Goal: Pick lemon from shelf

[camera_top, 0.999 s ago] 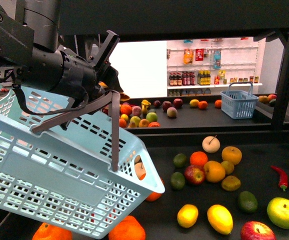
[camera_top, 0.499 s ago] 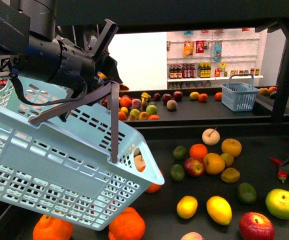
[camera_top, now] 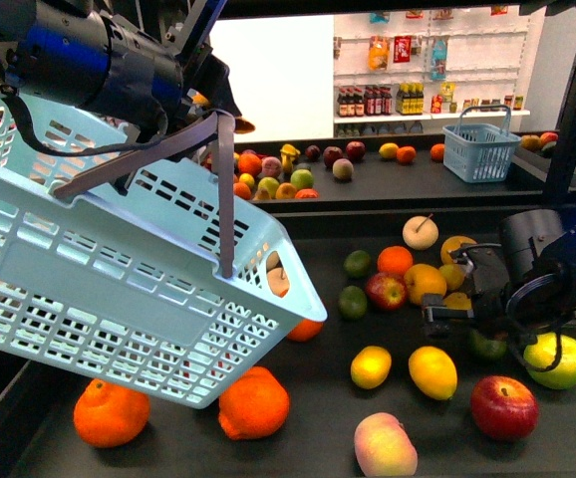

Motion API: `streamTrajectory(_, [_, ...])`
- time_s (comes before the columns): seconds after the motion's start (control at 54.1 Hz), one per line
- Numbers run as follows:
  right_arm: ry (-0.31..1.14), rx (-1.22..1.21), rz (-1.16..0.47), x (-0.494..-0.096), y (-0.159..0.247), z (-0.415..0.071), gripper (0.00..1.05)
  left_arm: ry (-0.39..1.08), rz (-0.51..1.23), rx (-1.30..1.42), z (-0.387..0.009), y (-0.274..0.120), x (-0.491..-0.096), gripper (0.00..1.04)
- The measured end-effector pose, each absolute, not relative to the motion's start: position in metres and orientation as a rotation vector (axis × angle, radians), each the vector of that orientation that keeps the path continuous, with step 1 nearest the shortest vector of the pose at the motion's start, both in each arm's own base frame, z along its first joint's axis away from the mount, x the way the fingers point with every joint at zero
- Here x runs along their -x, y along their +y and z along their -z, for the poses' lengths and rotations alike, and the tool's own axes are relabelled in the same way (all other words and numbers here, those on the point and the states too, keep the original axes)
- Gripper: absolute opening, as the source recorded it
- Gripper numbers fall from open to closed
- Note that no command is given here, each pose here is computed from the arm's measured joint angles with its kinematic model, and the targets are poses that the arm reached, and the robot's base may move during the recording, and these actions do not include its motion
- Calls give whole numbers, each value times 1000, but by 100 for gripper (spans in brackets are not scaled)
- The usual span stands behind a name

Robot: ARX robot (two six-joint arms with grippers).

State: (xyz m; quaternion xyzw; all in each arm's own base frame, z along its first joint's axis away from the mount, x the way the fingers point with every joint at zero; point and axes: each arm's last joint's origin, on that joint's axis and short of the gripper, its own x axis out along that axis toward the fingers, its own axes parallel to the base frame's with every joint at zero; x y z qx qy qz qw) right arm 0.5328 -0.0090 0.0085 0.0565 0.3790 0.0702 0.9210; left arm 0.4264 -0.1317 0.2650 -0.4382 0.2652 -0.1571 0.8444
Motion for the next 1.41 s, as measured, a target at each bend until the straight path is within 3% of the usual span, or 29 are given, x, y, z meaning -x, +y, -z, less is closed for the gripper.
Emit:
streamTrajectory(0.24, [811,-75,-129,-547,12,26,97,560,332,924,-265,-132,-426,14])
streamTrajectory(0.777, [854,-37,-80,-565,10,58,97,559,331,925,-265,-132,-426,14])
streamTrajectory(0.832, [857,-37,-75,-565,11,60,92,560,331,925,-265,-132,-426,14])
streamTrajectory(0.943, [855,-38,-75,-565,11,61,70,560,332,925,-265,-132,-426,14])
streamTrajectory(1.073, [844,-49,-73,-562,9,59,66,560,332,925,-265,-132,-426,14])
streamTrajectory(1.221, [778,-73,-80,-553,1,26,66,560,331,925,-265,-132,-426,14])
streamTrajectory(1.405, [608,-125,-109,-533,-13,-71,66,560,331,925,-265,-132,-426,14])
